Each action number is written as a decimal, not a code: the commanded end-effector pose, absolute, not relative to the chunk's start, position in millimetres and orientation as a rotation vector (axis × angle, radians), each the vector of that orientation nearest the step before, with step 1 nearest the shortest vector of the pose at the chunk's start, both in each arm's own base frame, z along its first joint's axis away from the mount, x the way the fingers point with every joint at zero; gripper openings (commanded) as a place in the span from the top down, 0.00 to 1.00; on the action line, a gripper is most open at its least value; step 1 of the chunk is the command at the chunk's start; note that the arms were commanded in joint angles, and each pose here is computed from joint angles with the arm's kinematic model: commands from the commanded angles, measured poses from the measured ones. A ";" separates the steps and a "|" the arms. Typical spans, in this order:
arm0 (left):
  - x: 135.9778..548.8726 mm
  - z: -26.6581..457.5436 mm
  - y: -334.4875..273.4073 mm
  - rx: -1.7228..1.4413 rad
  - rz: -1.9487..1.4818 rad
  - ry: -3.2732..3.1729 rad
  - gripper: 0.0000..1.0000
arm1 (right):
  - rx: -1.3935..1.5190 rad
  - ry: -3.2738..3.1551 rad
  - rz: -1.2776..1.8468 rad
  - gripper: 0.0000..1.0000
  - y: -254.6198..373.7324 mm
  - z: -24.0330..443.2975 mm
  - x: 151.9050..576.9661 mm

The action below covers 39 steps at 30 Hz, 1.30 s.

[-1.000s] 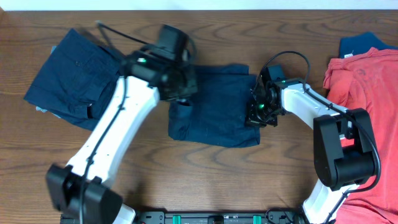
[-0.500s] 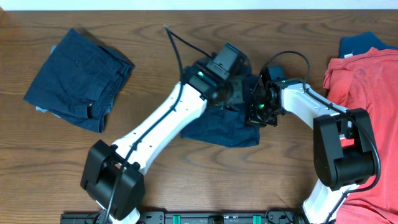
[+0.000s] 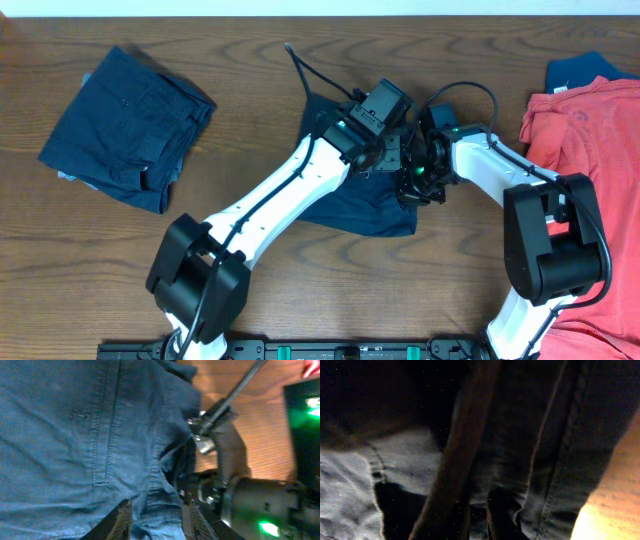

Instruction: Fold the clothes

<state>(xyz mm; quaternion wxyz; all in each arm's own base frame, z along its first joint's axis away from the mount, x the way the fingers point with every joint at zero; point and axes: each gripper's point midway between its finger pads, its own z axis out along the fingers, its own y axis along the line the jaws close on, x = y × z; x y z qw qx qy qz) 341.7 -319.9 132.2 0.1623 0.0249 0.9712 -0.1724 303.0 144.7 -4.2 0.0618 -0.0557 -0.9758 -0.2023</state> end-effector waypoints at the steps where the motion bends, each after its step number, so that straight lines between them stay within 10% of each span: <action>1: 350.2 142.8 -313.8 0.089 -0.474 2.737 0.60 | -0.221 -2.901 -0.403 0.86 110.7 -27.5 285.8; 16: 339.5 134.7 -219.8 0.027 -0.247 2.933 0.60 | -0.011 -3.108 -0.644 0.56 103.5 93.0 304.4; 24: 318.3 95.1 -220.9 0.232 -0.205 3.019 0.94 | 0.139 -3.062 -0.659 0.98 129.6 80.7 290.9; 39: 284.8 25.7 -189.8 0.248 -0.130 3.156 0.92 | -0.264 -2.888 -0.128 0.99 77.3 -31.7 244.4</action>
